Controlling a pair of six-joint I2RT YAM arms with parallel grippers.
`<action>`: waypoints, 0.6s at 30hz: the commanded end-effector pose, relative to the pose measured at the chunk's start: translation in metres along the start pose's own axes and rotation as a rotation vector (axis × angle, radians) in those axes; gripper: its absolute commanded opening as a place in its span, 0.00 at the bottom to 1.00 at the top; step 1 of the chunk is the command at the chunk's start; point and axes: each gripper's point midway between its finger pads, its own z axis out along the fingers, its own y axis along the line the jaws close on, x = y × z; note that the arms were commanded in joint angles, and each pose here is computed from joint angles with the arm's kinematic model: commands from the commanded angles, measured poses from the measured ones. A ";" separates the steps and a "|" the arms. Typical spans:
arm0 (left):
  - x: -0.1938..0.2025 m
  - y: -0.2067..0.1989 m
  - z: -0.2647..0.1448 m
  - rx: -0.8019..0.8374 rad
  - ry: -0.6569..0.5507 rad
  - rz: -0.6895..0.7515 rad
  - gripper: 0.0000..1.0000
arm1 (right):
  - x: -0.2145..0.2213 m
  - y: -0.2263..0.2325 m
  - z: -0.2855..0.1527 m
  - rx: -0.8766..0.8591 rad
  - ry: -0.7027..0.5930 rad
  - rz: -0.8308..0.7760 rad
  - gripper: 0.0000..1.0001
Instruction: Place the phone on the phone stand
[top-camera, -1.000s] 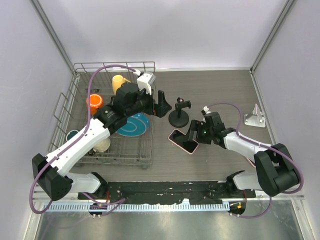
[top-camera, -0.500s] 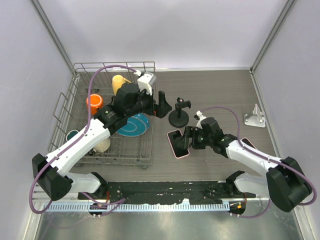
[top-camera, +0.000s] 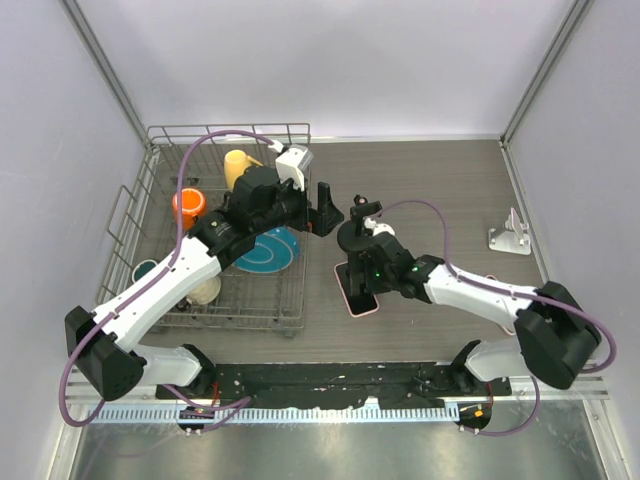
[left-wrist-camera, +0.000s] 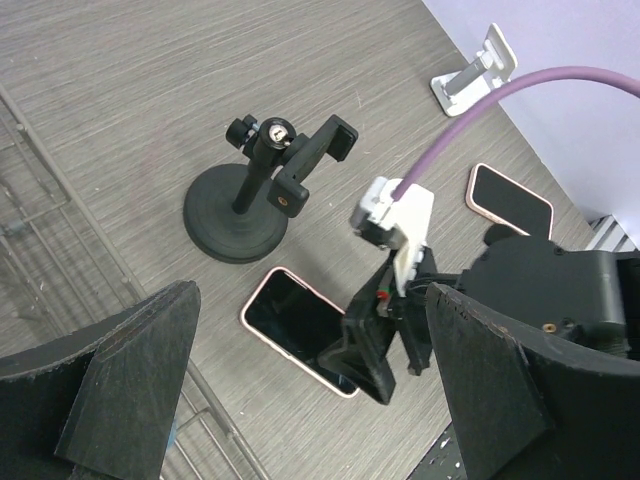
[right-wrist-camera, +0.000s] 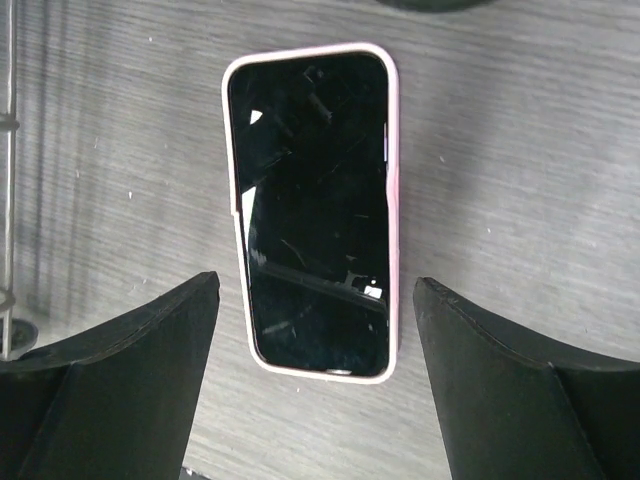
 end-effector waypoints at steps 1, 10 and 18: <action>-0.021 -0.008 -0.005 0.017 -0.059 0.030 1.00 | -0.017 0.010 0.011 0.043 -0.011 -0.113 0.84; -0.020 -0.007 -0.005 0.013 -0.056 0.035 1.00 | -0.005 0.022 0.038 0.106 0.054 -0.219 0.84; -0.020 -0.009 -0.005 0.018 -0.055 0.031 1.00 | 0.018 0.009 0.045 0.229 0.112 -0.292 0.84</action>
